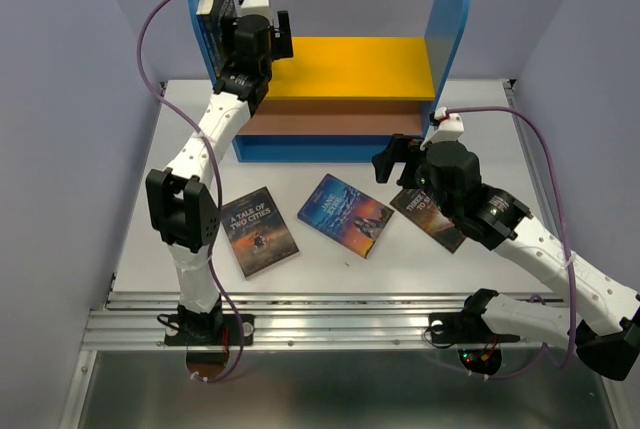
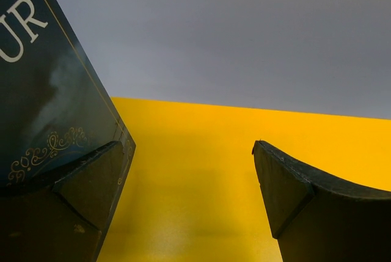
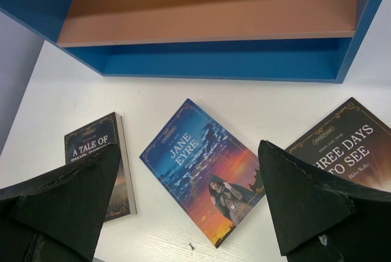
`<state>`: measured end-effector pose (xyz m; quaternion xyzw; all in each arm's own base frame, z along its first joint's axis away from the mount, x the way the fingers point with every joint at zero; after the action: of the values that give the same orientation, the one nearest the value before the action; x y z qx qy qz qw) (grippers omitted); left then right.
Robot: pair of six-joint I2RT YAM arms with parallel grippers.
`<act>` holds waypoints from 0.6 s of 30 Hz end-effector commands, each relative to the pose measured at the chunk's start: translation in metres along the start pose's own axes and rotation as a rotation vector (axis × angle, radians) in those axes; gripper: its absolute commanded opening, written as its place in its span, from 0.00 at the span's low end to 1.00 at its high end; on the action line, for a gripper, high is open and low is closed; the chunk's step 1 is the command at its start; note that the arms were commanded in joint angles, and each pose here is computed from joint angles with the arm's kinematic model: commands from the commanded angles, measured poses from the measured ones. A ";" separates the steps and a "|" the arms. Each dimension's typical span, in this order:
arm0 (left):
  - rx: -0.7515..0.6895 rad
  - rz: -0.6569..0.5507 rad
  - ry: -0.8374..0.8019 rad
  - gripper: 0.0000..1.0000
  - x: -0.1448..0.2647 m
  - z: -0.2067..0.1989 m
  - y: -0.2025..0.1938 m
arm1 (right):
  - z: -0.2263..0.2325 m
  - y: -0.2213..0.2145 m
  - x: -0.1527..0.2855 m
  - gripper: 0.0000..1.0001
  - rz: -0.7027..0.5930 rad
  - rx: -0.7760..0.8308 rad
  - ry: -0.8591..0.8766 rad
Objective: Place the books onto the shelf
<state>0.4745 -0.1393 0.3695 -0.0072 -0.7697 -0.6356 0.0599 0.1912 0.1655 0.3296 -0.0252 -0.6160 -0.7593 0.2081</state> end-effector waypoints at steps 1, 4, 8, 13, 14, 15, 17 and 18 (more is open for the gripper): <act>0.093 -0.166 -0.060 0.99 0.025 0.006 0.057 | 0.002 0.014 0.005 1.00 -0.053 -0.031 0.000; 0.114 -0.194 -0.115 0.99 0.034 0.003 0.066 | 0.001 0.015 0.006 1.00 -0.056 -0.027 -0.003; 0.132 -0.214 -0.193 0.99 0.046 -0.001 0.078 | 0.002 0.014 0.004 1.00 -0.053 -0.022 0.001; 0.141 -0.221 -0.279 0.99 0.065 -0.006 0.092 | 0.002 0.011 0.002 1.00 -0.037 -0.015 0.003; 0.147 -0.235 -0.302 0.99 0.074 -0.006 0.100 | 0.003 0.011 0.002 1.00 -0.038 -0.016 0.003; 0.147 -0.236 -0.323 0.99 0.078 -0.007 0.102 | 0.003 0.010 0.001 1.00 -0.035 -0.013 0.005; 0.155 -0.240 -0.370 0.99 0.087 -0.009 0.108 | 0.003 0.010 0.000 1.00 -0.032 -0.008 0.004; 0.160 -0.253 -0.393 0.99 0.096 -0.010 0.115 | 0.003 0.009 -0.001 1.00 -0.031 -0.006 0.000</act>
<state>0.4262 -0.1389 0.4437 -0.0412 -0.8031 -0.5883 -0.0854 0.1920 0.1664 0.3284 -0.0266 -0.6172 -0.7579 0.2095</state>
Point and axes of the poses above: each gripper's point midway between its finger pads, its own x axis back along the fingers, its own z axis along the line the jaws close on, y = z × x, the point moved 10 cm from there along x, back along the fingers, and after that the axes turned 7 degrees about x, right-handed, at the moved point
